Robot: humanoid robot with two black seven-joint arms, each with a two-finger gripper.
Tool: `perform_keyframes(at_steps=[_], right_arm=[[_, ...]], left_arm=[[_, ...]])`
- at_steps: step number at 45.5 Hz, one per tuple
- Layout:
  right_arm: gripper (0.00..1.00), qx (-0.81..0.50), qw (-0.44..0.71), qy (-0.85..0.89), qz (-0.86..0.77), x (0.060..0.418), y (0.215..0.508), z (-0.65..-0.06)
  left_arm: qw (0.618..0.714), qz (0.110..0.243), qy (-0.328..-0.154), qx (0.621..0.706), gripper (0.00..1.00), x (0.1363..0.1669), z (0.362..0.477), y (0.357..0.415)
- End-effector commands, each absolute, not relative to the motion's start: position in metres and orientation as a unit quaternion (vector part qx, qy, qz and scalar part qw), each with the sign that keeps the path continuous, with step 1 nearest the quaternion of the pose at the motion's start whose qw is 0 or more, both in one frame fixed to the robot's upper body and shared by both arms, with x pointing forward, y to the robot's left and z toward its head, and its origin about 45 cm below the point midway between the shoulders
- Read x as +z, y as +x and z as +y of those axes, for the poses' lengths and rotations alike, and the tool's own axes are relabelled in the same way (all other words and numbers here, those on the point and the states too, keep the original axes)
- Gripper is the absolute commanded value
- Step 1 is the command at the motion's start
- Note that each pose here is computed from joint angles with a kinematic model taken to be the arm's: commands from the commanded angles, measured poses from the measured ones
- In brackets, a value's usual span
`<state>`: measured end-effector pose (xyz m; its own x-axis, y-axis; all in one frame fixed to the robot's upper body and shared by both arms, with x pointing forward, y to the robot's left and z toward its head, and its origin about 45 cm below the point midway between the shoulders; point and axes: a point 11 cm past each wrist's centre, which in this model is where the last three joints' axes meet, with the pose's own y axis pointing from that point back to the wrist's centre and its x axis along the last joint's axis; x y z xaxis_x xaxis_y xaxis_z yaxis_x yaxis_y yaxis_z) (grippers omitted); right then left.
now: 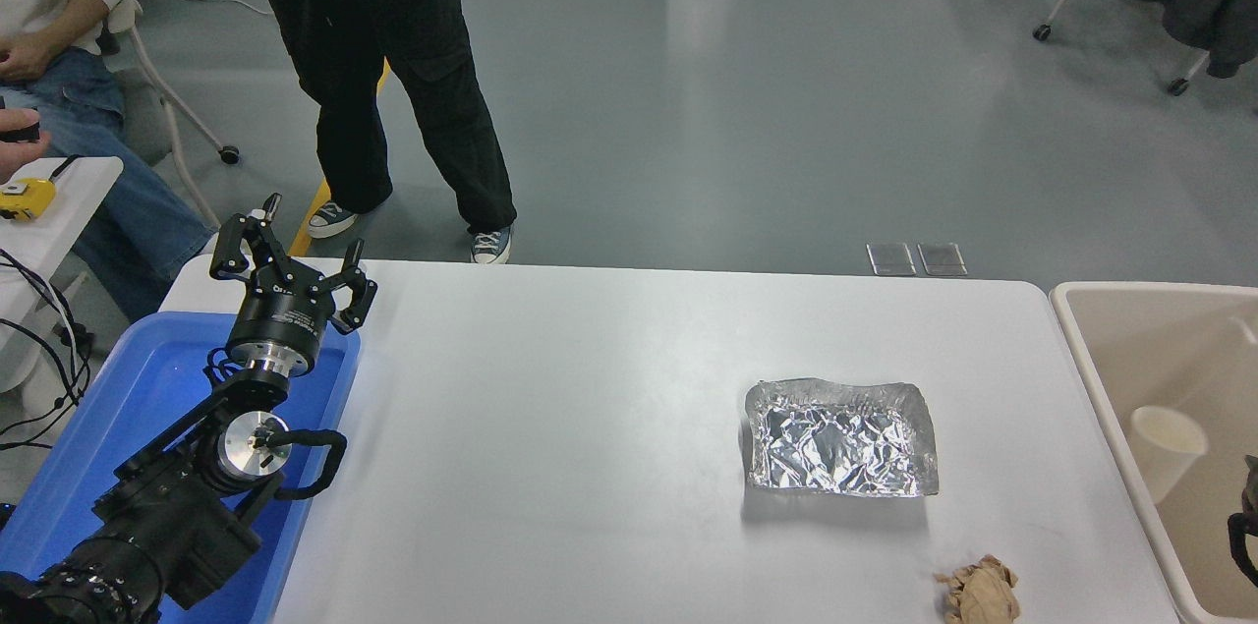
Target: Dispose of the paper cup in the dustbin
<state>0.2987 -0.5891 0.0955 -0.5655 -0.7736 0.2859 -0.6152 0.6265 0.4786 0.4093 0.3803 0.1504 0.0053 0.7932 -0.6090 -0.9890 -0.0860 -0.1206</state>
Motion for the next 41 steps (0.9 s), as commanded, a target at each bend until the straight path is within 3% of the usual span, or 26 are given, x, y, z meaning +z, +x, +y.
perform_keyframes(at_steps=[1,21,37,41], right_arm=[[0.99,-0.155,0.227,0.407,-0.871,0.108,0.315,-0.586],[0.99,-0.151,0.212,0.425,-0.867,0.117,0.329,-0.581],[0.99,-0.217,0.1,0.523,-0.818,0.111,0.36,-0.527],[0.99,-0.224,0.053,0.549,-0.804,0.128,0.374,-0.512]], left_arm=[[0.6526,0.177,-0.277,0.6828,1.0,0.1503,0.38,0.4093],[0.6536,0.176,-0.277,0.6818,1.0,0.1512,0.38,0.4099],[0.6529,0.177,-0.277,0.6823,1.0,0.1506,0.38,0.4094],[0.6526,0.177,-0.277,0.6828,1.0,0.1503,0.38,0.4093]])
